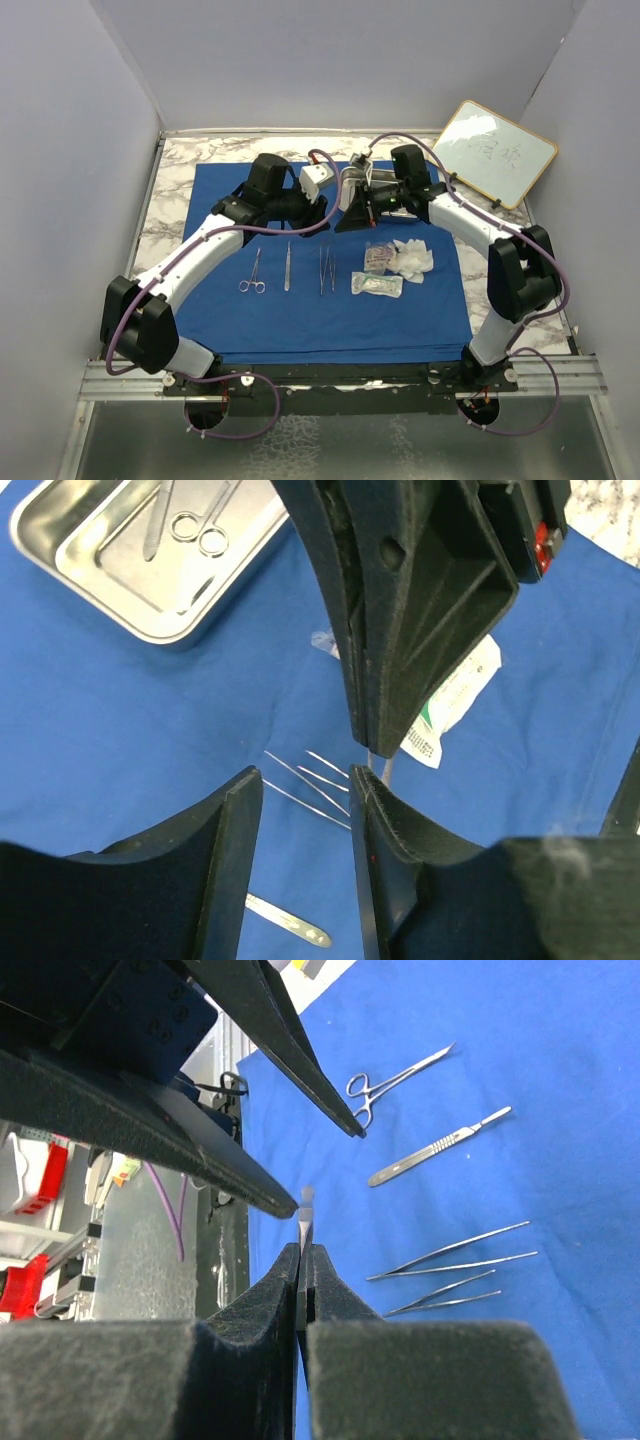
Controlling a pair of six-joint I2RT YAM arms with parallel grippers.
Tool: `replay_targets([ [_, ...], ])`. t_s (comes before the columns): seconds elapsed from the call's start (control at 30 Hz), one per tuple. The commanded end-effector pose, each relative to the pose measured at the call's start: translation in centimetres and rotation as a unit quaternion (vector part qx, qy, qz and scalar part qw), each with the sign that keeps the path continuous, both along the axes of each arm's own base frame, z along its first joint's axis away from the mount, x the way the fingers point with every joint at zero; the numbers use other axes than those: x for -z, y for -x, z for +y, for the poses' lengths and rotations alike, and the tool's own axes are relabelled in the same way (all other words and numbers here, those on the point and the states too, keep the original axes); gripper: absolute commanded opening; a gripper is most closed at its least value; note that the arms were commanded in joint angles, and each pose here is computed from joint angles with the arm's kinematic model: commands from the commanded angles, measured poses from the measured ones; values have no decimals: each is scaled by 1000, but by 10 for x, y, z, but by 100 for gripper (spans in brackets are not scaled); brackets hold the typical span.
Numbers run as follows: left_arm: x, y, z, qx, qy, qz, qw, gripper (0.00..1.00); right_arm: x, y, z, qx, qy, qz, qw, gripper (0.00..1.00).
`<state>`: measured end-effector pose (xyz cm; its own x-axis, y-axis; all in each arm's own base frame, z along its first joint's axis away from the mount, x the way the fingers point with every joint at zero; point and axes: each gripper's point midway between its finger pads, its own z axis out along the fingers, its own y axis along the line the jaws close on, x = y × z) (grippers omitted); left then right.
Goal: Open and lay out the surgical kit
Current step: Place the medical item in the surgical kit.
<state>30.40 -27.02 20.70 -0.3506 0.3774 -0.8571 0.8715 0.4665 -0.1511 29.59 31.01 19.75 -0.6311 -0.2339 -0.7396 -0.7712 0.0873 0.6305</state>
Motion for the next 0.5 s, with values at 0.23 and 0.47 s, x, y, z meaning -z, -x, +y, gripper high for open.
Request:
replay_targets([
  [0.23, -11, -5, -6, -20, -4, -20, 1000, 41, -3, -5, 6, 1, 3, 12, 1000, 1],
  [0.47, -3, -1, -6, -16, -14, -21, 1000, 37, -2, -7, 7, 5, 5, 17, 1000, 1],
])
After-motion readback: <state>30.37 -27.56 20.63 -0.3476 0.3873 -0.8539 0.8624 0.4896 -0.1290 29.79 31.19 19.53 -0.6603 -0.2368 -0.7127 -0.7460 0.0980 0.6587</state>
